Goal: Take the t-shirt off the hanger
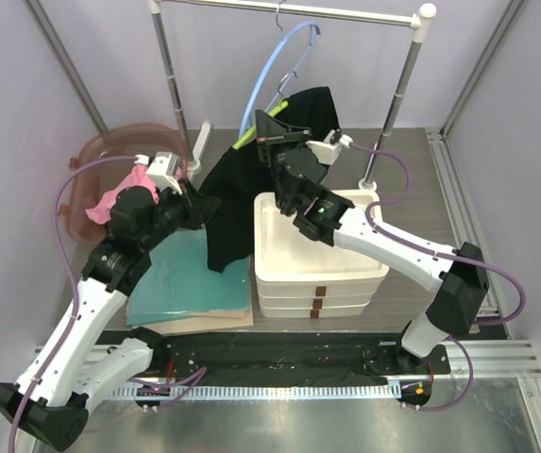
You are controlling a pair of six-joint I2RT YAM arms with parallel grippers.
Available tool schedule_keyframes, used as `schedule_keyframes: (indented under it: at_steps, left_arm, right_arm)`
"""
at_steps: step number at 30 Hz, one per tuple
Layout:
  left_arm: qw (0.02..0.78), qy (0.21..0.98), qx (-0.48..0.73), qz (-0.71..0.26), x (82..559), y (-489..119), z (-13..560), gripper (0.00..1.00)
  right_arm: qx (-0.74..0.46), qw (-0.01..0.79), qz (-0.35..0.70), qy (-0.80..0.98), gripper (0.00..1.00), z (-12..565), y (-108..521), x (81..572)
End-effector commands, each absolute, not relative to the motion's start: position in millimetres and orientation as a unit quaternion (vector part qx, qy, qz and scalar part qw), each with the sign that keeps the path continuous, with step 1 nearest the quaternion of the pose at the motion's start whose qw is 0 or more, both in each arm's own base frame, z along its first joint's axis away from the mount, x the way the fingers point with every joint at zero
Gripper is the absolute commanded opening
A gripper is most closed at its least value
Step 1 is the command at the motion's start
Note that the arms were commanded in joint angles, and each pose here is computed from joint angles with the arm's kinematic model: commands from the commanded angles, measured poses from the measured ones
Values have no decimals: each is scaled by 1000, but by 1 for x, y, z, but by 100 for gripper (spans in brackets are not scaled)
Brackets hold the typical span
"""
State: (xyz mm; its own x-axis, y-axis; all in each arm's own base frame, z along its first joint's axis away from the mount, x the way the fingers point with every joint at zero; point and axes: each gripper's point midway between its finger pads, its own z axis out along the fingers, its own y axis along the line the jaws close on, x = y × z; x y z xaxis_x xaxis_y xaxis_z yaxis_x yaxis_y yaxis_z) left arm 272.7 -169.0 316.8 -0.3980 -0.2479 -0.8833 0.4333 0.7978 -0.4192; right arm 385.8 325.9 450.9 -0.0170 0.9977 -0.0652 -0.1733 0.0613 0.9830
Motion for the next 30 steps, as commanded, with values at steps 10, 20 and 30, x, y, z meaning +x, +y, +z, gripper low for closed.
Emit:
schedule_keyframes:
  at_steps: [10,20,30]
  left_arm:
    - [604,766,-125,-179,277,-84,311,0]
    - [588,750,40,-302,269,-152,331,0]
    - [540,758,145,-336,296,-195,341,80]
  right_arm:
    - [563,584,497,309,1,506,153,406]
    - [549,557,529,329,1,503,169,414]
    - [521,530,569,353,1,525,210,409]
